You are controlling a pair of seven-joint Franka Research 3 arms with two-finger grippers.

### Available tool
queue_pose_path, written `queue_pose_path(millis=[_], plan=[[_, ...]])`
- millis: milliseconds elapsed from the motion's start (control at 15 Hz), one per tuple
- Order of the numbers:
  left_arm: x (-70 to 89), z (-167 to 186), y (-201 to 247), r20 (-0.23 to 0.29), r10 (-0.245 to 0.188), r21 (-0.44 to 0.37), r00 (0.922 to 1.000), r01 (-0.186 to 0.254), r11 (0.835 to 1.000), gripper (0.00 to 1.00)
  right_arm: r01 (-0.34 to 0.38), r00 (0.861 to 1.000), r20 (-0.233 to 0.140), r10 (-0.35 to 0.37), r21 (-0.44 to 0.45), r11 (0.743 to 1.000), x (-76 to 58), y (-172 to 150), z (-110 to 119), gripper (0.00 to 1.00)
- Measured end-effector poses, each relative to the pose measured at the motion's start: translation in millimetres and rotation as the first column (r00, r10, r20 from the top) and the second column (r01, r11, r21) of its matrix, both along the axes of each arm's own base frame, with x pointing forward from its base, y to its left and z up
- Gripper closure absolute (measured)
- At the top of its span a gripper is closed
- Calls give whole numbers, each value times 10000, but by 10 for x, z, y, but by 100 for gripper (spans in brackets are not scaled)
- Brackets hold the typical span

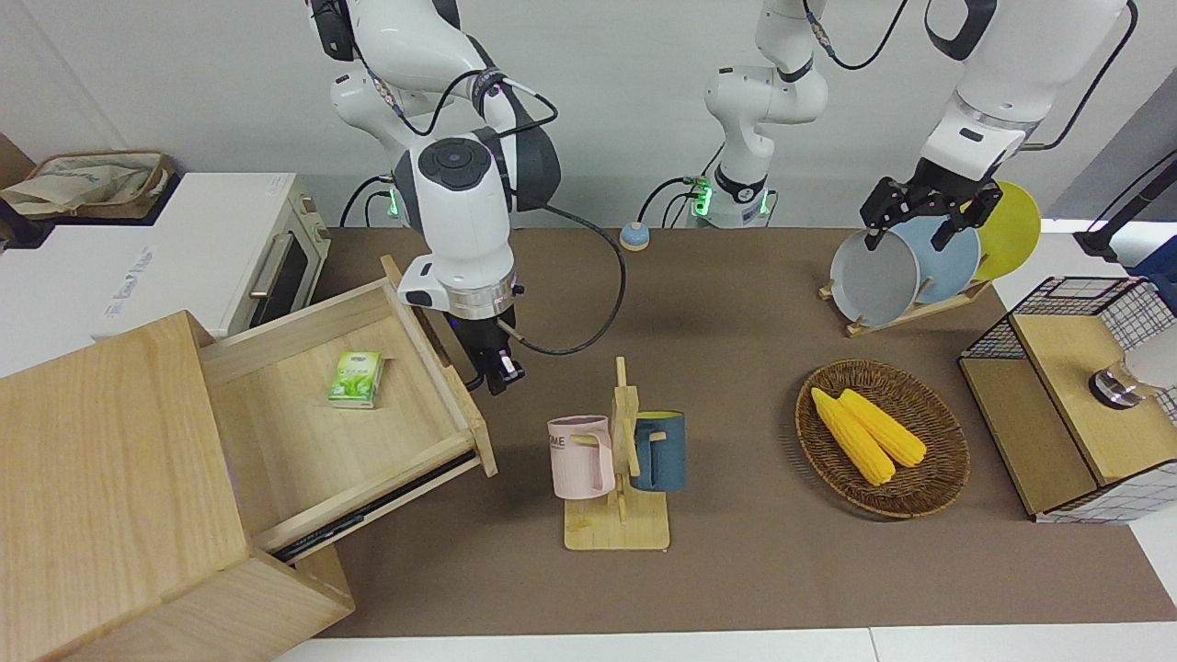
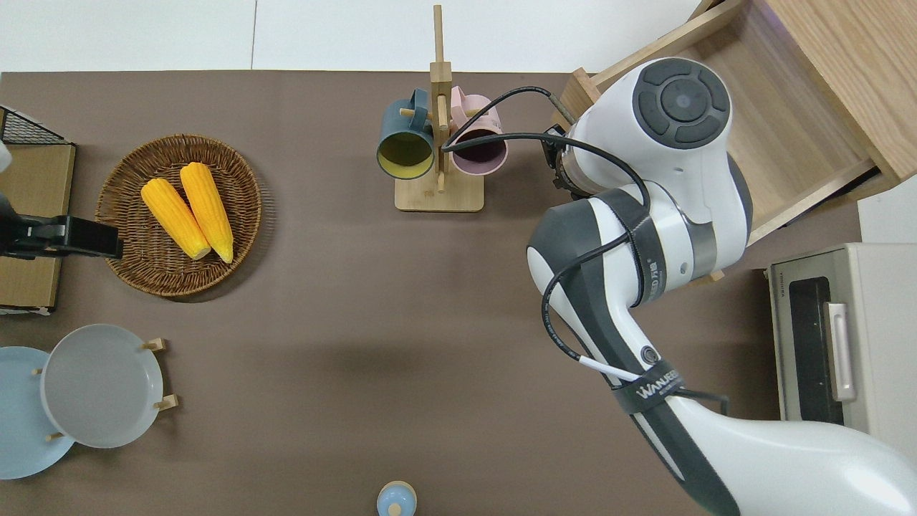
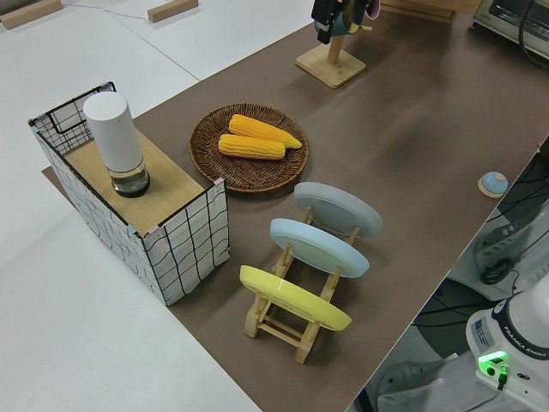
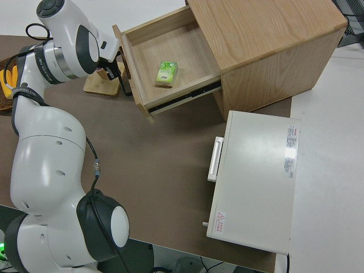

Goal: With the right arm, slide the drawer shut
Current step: 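Push the wooden drawer away from the robot with the right arm, then press the drawer front fully shut with the right gripper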

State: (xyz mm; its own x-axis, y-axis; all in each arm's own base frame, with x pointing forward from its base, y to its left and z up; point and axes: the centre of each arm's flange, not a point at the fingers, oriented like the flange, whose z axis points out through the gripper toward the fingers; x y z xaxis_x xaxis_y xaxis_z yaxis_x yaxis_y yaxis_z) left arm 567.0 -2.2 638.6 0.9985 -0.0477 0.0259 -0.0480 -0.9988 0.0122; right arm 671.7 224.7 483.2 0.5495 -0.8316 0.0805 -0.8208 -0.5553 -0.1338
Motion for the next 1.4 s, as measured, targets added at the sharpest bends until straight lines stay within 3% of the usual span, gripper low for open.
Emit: queue_pose_path(millis=[867,1400], plan=[[0,0,0,0,0,0,10000,0,10000,0,-354,9993,96,360,-537,9979,179,-647,24,99],[0,0,0,0,0,0,10000,0,10000,0,-1149,9933,35,1154,-700,9909,275,-1123,38,99]])
